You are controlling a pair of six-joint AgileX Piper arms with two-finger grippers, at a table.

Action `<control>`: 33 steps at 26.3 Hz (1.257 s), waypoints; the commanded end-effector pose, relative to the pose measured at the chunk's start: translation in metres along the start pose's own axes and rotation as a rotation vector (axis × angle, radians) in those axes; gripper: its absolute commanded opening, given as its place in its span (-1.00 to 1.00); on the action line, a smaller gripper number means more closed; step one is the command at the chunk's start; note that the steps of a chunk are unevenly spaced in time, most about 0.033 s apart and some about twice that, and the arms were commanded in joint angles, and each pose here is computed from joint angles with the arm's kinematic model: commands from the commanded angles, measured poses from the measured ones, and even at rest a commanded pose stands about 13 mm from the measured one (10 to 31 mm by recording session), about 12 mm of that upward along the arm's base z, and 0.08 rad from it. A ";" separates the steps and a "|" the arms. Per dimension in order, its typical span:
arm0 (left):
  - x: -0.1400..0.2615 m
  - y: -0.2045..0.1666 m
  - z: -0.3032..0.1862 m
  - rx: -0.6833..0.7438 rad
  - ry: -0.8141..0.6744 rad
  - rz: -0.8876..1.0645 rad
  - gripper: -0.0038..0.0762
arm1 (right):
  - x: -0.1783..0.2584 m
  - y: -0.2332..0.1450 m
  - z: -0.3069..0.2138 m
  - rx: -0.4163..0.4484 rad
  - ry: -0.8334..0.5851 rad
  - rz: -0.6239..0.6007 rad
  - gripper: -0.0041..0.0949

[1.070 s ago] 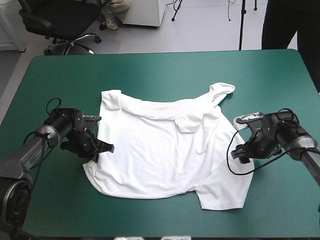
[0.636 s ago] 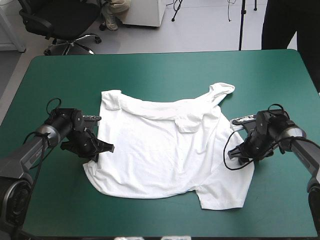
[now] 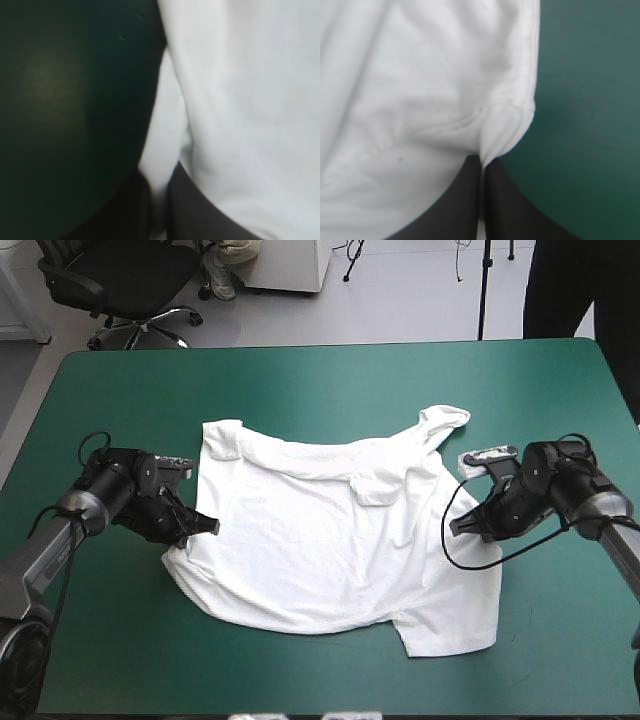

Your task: Fold the cloth

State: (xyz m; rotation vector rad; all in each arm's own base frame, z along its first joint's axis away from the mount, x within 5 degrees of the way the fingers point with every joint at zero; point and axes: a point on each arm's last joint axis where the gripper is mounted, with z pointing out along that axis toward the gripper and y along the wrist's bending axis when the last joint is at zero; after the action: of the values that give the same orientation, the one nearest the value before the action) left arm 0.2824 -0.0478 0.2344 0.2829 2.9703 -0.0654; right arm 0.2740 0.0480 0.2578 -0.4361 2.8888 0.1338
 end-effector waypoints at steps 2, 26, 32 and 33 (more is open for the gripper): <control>0.005 -0.005 -0.077 0.011 -0.202 0.003 -0.95 | 0.000 0.014 -0.093 -0.025 -0.231 -0.012 -0.95; 0.132 -0.037 -0.434 0.194 -1.484 0.125 -0.95 | 0.123 0.080 -0.456 -0.049 -1.698 -0.220 -0.95; 0.182 -0.040 -0.443 0.181 -1.522 0.161 -0.95 | 0.164 0.088 -0.468 -0.052 -1.776 -0.249 -0.95; 0.189 -0.040 -0.444 0.180 -1.528 0.164 -0.95 | 0.172 0.089 -0.470 -0.050 -1.795 -0.251 -0.95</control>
State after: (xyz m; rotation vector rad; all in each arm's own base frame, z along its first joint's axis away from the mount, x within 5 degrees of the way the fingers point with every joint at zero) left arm 0.0507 -0.0298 0.6340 0.2927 1.5327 -0.3264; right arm 0.0183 0.0324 0.6717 -0.3762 1.2042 0.3260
